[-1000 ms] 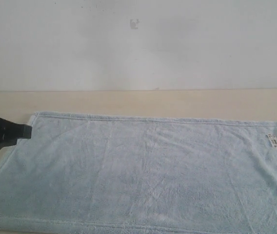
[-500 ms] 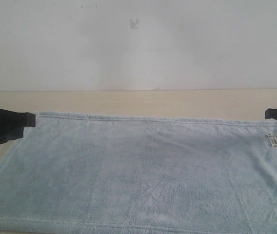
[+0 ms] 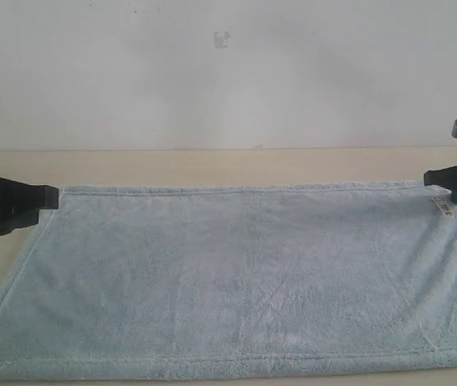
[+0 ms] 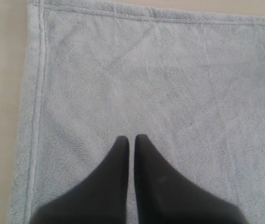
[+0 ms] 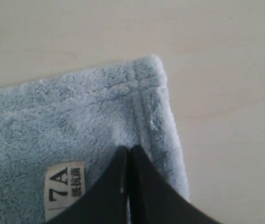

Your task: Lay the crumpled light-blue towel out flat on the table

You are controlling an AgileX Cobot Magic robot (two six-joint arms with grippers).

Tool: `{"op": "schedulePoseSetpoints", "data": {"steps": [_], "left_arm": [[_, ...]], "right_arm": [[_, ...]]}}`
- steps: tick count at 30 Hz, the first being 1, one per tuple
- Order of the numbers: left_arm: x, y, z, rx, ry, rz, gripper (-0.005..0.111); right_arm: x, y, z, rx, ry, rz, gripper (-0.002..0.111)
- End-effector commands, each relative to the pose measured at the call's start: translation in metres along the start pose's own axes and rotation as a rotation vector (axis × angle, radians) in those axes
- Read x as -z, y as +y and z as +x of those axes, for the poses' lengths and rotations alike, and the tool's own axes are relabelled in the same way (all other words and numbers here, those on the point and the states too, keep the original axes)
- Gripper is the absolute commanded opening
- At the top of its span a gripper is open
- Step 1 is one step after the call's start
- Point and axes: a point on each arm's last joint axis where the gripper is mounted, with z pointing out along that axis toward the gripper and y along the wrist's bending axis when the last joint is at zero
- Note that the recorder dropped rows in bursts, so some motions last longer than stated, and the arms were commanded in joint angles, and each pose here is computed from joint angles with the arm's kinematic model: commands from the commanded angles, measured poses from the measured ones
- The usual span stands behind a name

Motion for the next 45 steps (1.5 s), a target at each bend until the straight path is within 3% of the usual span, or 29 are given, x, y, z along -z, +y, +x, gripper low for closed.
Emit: {"op": "schedulePoseSetpoints", "data": {"steps": [1, 6, 10, 13, 18, 24, 28, 33, 38, 45], "left_arm": [[0.003, 0.0, -0.004, 0.004, -0.036, 0.003, 0.004], [0.02, -0.002, -0.018, -0.102, -0.178, 0.002, 0.004], [0.054, -0.006, -0.024, -0.127, -0.292, 0.019, 0.004], [0.08, -0.002, -0.017, -0.127, -0.353, 0.015, 0.004], [0.113, 0.025, 0.004, -0.16, -0.421, -0.117, 0.004], [0.144, 0.027, 0.042, -0.06, -0.546, -0.095, 0.004], [0.175, 0.023, 0.064, -0.071, -0.702, -0.075, 0.004], [0.198, 0.021, 0.089, -0.097, -0.793, -0.065, 0.004], [0.219, 0.019, 0.101, -0.109, -0.927, -0.05, 0.004], [0.233, 0.018, 0.111, -0.118, -1.014, -0.039, 0.004]], "right_arm": [[0.023, 0.004, -0.011, 0.006, 0.05, -0.041, 0.0], [0.099, 0.016, -0.036, -0.127, 0.031, -0.094, 0.0], [0.162, 0.04, -0.024, -0.118, -0.002, -0.162, 0.0], [0.21, 0.063, 0.004, -0.041, -0.133, -0.149, 0.0], [0.27, 0.087, 0.077, 0.064, -0.449, -0.093, 0.0], [0.328, 0.093, 0.165, 0.005, -0.721, -0.194, 0.0], [0.355, 0.089, 0.202, 0.022, -0.858, -0.266, 0.0], [0.387, 0.083, 0.233, 0.044, -0.97, -0.344, 0.0], [0.408, 0.078, 0.249, 0.034, -1.092, -0.384, 0.0], [0.419, 0.074, 0.259, 0.029, -1.176, -0.399, 0.0]]}}
